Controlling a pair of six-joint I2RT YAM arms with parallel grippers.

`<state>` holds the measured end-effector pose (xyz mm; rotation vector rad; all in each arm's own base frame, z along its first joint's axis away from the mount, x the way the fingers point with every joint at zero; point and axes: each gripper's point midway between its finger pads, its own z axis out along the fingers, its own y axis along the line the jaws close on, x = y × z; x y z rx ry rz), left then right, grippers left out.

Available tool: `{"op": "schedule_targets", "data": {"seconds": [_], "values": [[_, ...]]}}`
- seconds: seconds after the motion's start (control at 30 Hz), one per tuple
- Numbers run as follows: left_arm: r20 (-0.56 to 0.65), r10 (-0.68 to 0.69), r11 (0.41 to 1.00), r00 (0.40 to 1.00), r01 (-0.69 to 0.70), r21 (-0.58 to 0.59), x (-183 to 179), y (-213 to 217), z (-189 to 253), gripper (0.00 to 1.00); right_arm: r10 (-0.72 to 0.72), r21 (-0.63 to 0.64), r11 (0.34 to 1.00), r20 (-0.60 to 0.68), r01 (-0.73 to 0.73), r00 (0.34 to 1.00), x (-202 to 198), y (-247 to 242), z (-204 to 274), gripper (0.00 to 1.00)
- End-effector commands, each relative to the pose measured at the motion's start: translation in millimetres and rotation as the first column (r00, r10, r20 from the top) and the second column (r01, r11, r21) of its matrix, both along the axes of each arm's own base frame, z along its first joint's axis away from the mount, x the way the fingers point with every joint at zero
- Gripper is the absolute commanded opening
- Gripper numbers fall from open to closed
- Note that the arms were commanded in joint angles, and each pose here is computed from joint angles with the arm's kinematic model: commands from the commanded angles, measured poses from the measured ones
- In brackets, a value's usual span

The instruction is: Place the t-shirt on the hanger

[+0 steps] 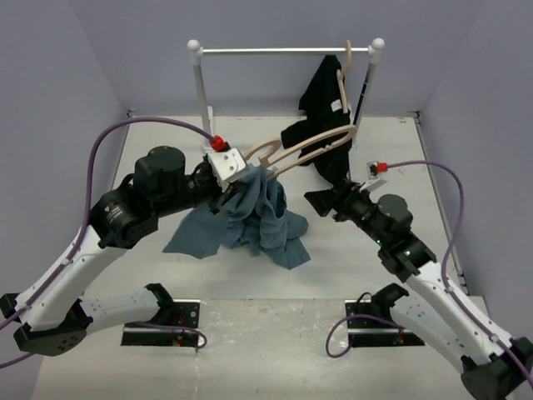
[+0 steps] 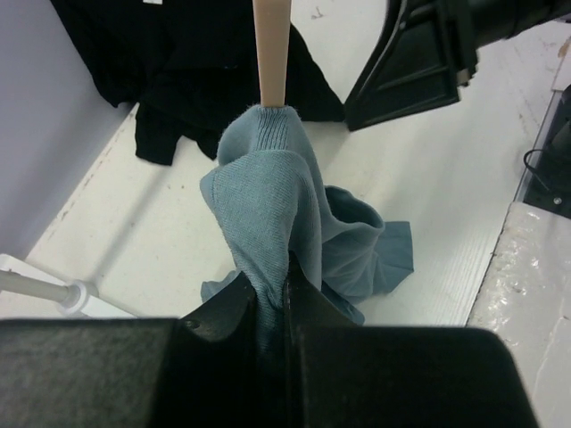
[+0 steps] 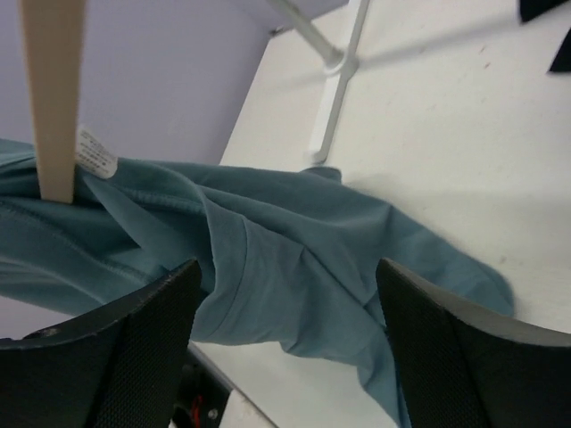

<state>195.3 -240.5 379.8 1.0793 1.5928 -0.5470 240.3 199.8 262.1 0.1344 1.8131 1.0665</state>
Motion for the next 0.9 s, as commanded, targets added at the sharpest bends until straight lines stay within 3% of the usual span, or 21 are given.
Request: {"op": "schedule_targets", "data": {"seconds": [0.0,0.23,0.3,0.33,0.4,0.47,0.57,0.7,0.87], "values": [[0.017,-0.003,0.995,1.0,0.005,-0.104,-1,-6,27,0.0,0.141,0.179,0.972,0.072,-0.152,0.987,0,36,37,0.76],[0.005,0.004,0.996,1.0,-0.003,-0.093,5,-12,21,0.0,0.277,0.139,0.952,-0.015,-0.273,0.961,-10,81,0,0.74],[0.005,0.006,0.996,1.0,-0.006,-0.09,7,-13,19,0.0,0.28,0.116,0.954,-0.028,-0.275,0.959,-11,84,-7,0.7],[0.006,0.013,0.996,1.0,-0.012,-0.09,9,-13,18,0.0,0.286,0.097,0.955,-0.047,-0.28,0.957,-13,86,-14,0.63],[0.011,0.025,0.995,1.0,-0.024,-0.098,12,-13,20,0.0,0.293,0.062,0.955,-0.079,-0.288,0.953,-17,88,-28,0.4],[0.015,0.043,0.993,0.999,-0.041,-0.114,14,-12,25,0.0,0.263,0.028,0.965,-0.121,-0.262,0.957,-16,83,-46,0.23],[0.012,0.06,0.989,0.998,-0.058,-0.14,13,-10,34,0.0,0.095,-0.058,0.993,-0.134,-0.104,0.986,-3,55,-59,0.01],[0.007,0.048,0.982,0.999,-0.046,-0.183,1,-2,47,0.0,-0.134,-0.208,0.972,-0.101,0.111,0.986,16,-11,-49,0.0],[-0.014,-0.047,0.979,0.999,0.043,-0.201,-28,4,51,0.0,-0.302,-0.252,0.922,0.012,0.295,0.953,41,-85,15,0.0]]}}
